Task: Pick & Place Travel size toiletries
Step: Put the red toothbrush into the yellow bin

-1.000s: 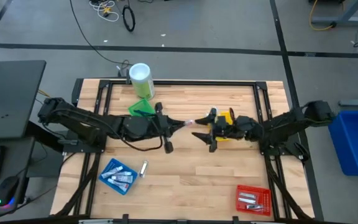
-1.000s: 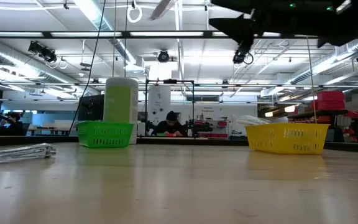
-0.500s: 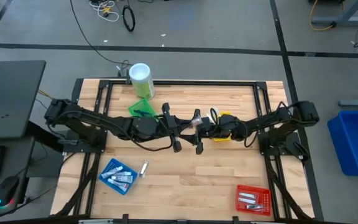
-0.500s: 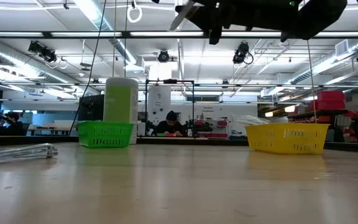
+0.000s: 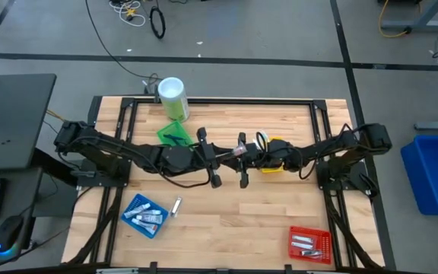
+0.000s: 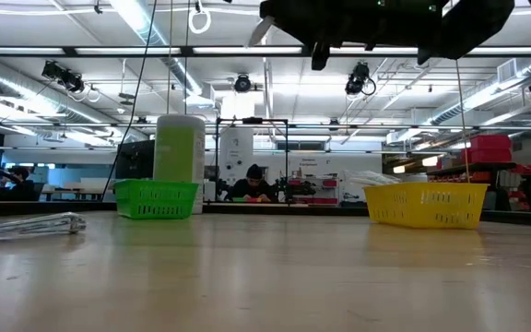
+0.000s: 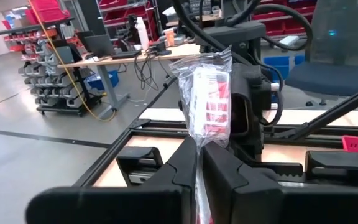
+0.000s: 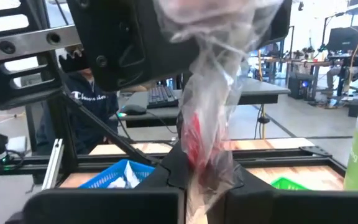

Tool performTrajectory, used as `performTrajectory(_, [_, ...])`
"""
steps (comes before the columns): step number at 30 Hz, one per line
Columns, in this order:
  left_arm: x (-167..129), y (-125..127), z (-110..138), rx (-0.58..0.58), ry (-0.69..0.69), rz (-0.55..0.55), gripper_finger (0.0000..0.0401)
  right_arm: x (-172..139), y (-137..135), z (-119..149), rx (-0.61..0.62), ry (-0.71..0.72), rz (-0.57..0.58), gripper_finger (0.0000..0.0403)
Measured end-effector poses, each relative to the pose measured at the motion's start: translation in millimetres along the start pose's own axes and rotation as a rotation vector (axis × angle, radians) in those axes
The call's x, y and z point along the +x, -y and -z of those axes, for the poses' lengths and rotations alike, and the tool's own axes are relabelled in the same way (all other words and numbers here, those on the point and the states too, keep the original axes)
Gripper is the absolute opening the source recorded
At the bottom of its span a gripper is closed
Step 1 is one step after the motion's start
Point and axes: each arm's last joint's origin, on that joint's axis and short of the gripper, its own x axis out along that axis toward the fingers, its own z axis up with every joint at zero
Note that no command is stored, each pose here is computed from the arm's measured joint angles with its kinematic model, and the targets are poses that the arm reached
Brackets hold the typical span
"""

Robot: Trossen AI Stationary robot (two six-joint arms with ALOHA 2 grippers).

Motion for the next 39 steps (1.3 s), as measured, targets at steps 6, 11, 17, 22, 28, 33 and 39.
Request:
performTrajectory(6, [-3,3,2,-0.026,-0.029,0.012,0.0041,-10,0,-12,-0.002,-0.069,0.005,0.0021])
performTrajectory(11, [-3,3,12,-0.003,-0.109,0.000,0.0087,-32,3,-22,0.038,-0.251,0.137,0.0021])
performTrajectory(17, [-5,1,24,-0.029,-0.214,-0.069,0.0143,-70,7,-27,0.138,-0.497,0.293,0.0021])
performTrajectory(22, [-7,0,36,-0.098,-0.318,-0.062,0.0165,-101,13,-17,0.219,-0.739,0.471,0.0026])
performTrajectory(28, [0,6,51,-0.131,-0.383,-0.067,0.0169,-123,24,0,0.315,-0.970,0.665,0.0033])
performTrajectory(33, [12,11,64,-0.095,-0.403,-0.073,0.0169,-130,35,10,0.366,-1.115,0.707,0.0034])
performTrajectory(39, [12,11,65,-0.122,-0.412,-0.081,0.0169,-122,45,28,0.440,-1.222,0.681,0.0042])
